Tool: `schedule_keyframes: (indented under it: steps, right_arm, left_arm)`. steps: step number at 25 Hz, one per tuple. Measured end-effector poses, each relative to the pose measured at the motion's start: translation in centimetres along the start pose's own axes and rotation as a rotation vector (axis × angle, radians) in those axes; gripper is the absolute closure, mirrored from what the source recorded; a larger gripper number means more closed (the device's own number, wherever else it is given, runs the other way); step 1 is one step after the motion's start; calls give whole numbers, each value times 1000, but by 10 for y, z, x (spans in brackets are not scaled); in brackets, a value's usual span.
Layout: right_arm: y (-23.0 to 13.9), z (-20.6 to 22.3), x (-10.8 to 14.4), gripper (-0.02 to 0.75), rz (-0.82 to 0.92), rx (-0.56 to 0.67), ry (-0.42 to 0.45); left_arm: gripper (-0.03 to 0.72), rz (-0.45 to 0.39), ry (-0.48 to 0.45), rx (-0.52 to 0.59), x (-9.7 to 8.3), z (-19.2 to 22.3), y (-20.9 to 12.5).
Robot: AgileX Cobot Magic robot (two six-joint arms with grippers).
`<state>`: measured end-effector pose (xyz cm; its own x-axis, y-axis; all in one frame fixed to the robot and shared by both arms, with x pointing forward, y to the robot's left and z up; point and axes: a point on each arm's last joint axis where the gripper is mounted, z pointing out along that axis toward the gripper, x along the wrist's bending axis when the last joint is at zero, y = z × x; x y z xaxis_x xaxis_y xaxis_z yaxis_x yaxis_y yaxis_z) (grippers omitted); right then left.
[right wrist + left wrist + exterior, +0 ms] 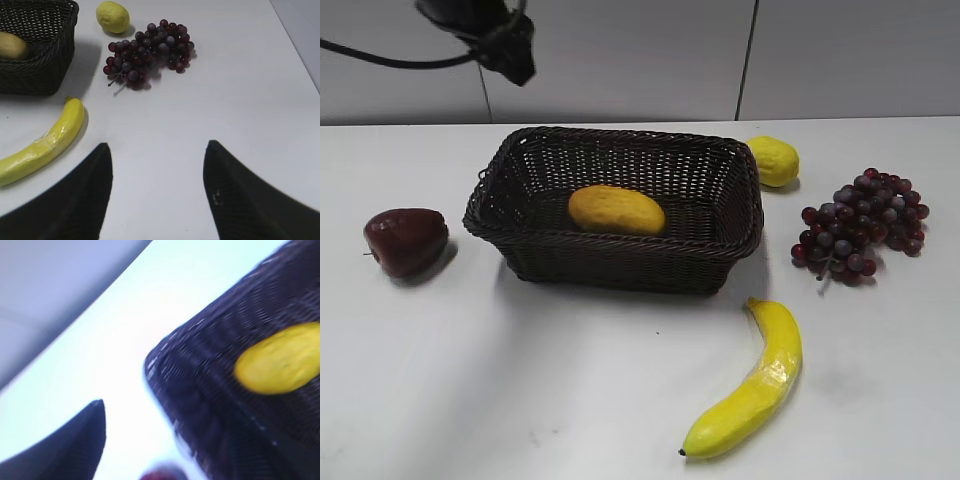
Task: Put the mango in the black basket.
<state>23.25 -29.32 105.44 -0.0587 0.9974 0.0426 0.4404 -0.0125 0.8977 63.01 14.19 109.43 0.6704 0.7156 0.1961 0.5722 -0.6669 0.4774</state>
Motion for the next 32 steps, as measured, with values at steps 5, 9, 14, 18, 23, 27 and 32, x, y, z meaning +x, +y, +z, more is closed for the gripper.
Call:
schedule_keyframes:
  steps: [5, 9, 14, 18, 23, 27, 32]
  right_arm:
    - [0, 0, 0, 289, 0, 0, 0]
    - [0, 0, 0, 289, 0, 0, 0]
    - [0, 0, 0, 289, 0, 0, 0]
    - [0, 0, 0, 289, 0, 0, 0]
    - [0, 0, 0, 289, 0, 0, 0]
    - [0, 0, 0, 289, 0, 0, 0]
    - [0, 0, 0, 289, 0, 0, 0]
  left_arm:
    - [118, -300, 31, 172, 51, -15, -43]
    - [120, -458, 60, 210, 77, -22, -70]
    - [120, -513, 60, 226, 68, -47, -95]
    - [121, -515, 56, 240, 42, -74, -122]
    - [121, -516, 53, 253, 1, -106, -166]
    - [121, -509, 73, 236, -32, -129, -205]
    - [121, -504, 120, 130, -71, -157, -247]
